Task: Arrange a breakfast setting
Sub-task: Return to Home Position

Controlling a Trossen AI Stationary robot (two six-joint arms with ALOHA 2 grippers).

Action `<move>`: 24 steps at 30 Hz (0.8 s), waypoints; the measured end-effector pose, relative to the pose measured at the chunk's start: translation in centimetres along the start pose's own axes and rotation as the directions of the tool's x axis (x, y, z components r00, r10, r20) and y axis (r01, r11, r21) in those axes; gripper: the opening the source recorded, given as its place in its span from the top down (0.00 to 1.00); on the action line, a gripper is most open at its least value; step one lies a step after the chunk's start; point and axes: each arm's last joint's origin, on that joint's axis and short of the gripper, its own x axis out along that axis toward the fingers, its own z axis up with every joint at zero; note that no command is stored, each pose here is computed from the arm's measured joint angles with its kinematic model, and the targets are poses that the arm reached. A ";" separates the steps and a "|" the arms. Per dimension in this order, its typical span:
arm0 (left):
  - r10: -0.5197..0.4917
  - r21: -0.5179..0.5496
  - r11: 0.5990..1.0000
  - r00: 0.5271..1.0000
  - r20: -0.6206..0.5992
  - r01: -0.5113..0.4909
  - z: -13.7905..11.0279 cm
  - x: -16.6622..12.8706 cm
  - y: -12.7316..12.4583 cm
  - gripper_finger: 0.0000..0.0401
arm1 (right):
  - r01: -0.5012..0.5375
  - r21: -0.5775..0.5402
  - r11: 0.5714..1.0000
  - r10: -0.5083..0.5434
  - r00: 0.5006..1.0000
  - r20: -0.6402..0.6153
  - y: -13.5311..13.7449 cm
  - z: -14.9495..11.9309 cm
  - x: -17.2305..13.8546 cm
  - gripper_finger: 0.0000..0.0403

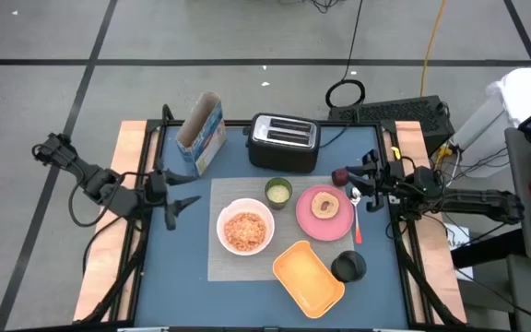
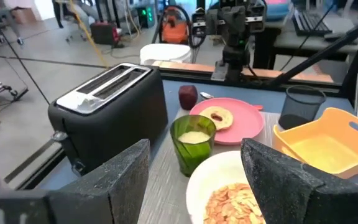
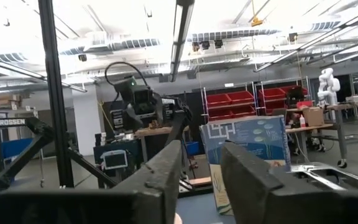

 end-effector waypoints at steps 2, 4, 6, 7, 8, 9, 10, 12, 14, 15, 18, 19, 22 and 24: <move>0.004 -0.014 1.000 1.000 0.021 -0.003 -1.3 -0.3 0.3 0.36 | 0.001 0.000 1.000 -0.001 1.000 -0.008 0.0 0.0 -0.2 0.76; 0.006 -0.031 0.999 0.999 0.043 -0.005 -2.5 -0.5 0.7 0.36 | 0.003 0.001 1.000 -0.003 1.000 -0.019 0.0 -0.1 -0.4 0.80; 0.000 -0.047 0.999 0.998 0.058 0.003 -3.5 -0.7 1.1 0.36 | 0.003 0.002 1.000 -0.003 1.000 -0.020 0.0 0.0 -0.6 0.83; -0.004 -0.051 0.999 0.998 0.063 0.007 -4.0 -0.7 1.3 0.36 | 0.004 0.002 1.000 -0.004 1.000 -0.022 0.0 0.0 -0.7 0.84; -0.008 -0.059 0.998 0.997 0.071 0.013 -4.4 -0.9 1.6 0.36 | 0.004 0.002 1.000 -0.004 1.000 -0.021 0.1 0.0 -0.8 0.85; -0.011 -0.066 0.998 0.997 0.077 0.016 -4.8 -1.0 1.8 0.36 | 0.003 0.001 1.000 -0.003 1.000 -0.020 0.1 0.1 -0.9 0.87; -0.011 -0.072 0.997 0.997 0.081 0.017 -5.1 -1.1 2.0 0.36 | 0.003 0.001 1.000 -0.003 1.000 -0.019 0.1 0.1 -1.0 0.88; 0.015 -0.093 0.996 0.996 0.092 -0.006 -6.0 -1.2 2.5 0.36 | 0.002 0.000 1.000 -0.002 1.000 -0.013 0.1 0.2 -1.3 0.90; 0.051 -0.112 0.993 0.994 0.101 -0.040 -6.9 -1.2 2.9 0.36 | 0.003 0.001 1.000 -0.003 1.000 -0.020 0.1 0.2 -1.5 0.91; 0.070 -0.117 0.991 0.992 0.105 -0.058 -7.4 -1.2 3.1 0.36 | 0.005 0.001 1.000 -0.005 1.000 -0.027 0.1 0.1 -1.7 0.92; 0.113 -0.154 0.984 0.985 0.134 -0.092 -8.4 -1.1 3.5 0.36 | 0.009 0.002 1.000 -0.009 0.998 -0.054 0.1 -0.1 -2.0 0.94; 0.120 -0.162 0.982 0.983 0.141 -0.097 -8.8 -1.0 3.5 0.36 | 0.011 0.003 1.000 -0.011 0.998 -0.066 0.1 -0.2 -2.1 0.94; 0.130 -0.175 0.979 0.980 0.149 -0.104 -9.8 -0.7 3.6 0.36 | 0.016 0.003 1.000 -0.016 0.996 -0.092 0.0 -0.5 -2.1 0.96; 0.144 -0.168 0.978 0.980 0.138 -0.120 -10.6 -0.3 3.6 0.36 | 0.016 -0.008 1.000 -0.017 0.995 -0.097 0.0 -0.5 -2.1 0.97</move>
